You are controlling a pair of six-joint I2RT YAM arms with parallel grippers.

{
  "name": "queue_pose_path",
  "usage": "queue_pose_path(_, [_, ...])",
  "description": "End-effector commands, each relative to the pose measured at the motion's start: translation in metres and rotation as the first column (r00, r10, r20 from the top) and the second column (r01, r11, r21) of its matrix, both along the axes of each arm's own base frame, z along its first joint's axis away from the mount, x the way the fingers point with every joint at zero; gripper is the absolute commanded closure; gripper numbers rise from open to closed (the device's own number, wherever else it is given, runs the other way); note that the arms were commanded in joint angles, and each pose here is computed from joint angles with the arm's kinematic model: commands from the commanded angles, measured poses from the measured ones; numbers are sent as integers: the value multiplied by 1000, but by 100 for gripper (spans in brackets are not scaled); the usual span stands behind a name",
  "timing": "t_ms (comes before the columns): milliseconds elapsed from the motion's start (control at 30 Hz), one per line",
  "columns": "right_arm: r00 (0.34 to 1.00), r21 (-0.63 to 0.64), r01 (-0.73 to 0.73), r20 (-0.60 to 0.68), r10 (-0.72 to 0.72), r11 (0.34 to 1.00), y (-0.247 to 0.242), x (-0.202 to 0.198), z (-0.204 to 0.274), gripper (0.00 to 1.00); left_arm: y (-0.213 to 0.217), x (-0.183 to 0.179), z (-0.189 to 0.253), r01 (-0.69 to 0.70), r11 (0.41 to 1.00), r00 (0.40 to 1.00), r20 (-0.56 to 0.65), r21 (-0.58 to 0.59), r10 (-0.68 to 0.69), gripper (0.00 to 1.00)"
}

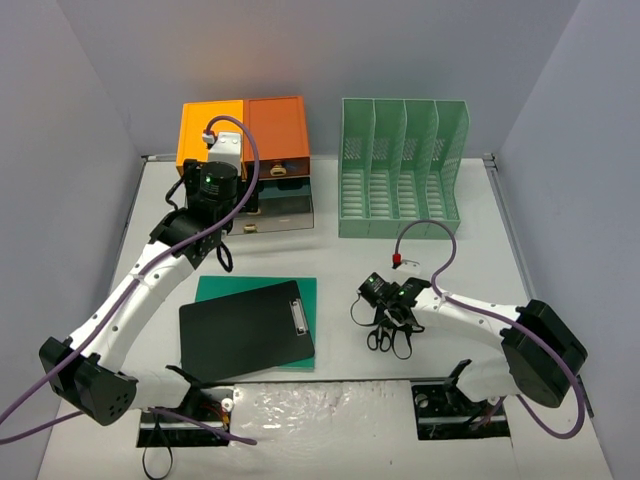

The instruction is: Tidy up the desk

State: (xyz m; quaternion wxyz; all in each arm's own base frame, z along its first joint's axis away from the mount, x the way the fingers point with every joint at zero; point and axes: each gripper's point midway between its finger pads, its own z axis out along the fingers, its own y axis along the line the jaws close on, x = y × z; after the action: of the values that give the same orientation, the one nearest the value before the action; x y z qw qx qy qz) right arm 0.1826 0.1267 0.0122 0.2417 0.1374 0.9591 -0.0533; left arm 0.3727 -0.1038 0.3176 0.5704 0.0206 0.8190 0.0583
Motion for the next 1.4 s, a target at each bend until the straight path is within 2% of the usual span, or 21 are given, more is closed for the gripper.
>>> queue_pose_path(0, [999, -13, 30, 38, -29, 999, -6, 6, 8, 74, 2, 1, 48, 1, 998, 992, 123, -57, 6, 17])
queue_pose_path(67, [999, -12, 30, 37, -30, 999, -6, 5, 8, 78, 2, 1, 49, 1, 998, 992, 125, -58, 6, 17])
queue_pose_path(133, [999, -9, 28, 41, -27, 1000, -6, 5, 10, 89, 2, 1, 49, 1, 998, 992, 125, -57, 6, 17])
queue_pose_path(200, [999, -3, 25, 46, -25, 1000, -4, 7, 12, 96, 3, 0, 50, 2, 998, 992, 127, -56, 5, 17])
queue_pose_path(267, [998, 5, 23, 66, -23, 1000, -1, 11, 21, 100, 3, 0, 50, 0, 998, 992, 127, -56, 7, 17])
queue_pose_path(500, [983, 23, 8, 183, -12, 1000, 12, 40, 76, 100, 4, -1, 49, -3, 998, 992, 127, -58, 11, 17])
queue_pose_path(633, [960, 83, -46, 278, 21, 995, 38, 66, 123, 100, 7, -3, 51, -11, 999, 991, 131, -53, 18, 17])
queue_pose_path(700, [951, 68, -88, 303, 64, 994, 50, 78, 137, 100, 9, -3, 51, -16, 999, 991, 133, -52, 23, 17])
queue_pose_path(1000, [834, 77, -299, 506, 221, 951, 139, 162, 222, 100, 14, -7, 54, -40, 998, 988, 148, -57, 48, 17])
queue_pose_path(1167, [769, 38, -383, 567, 296, 923, 184, 206, 233, 100, 17, -9, 54, -49, 997, 987, 148, -58, 57, 17])
queue_pose_path(1367, [727, 6, -430, 596, 342, 903, 212, 246, 238, 100, 21, -12, 54, -62, 997, 986, 150, -55, 69, 17])
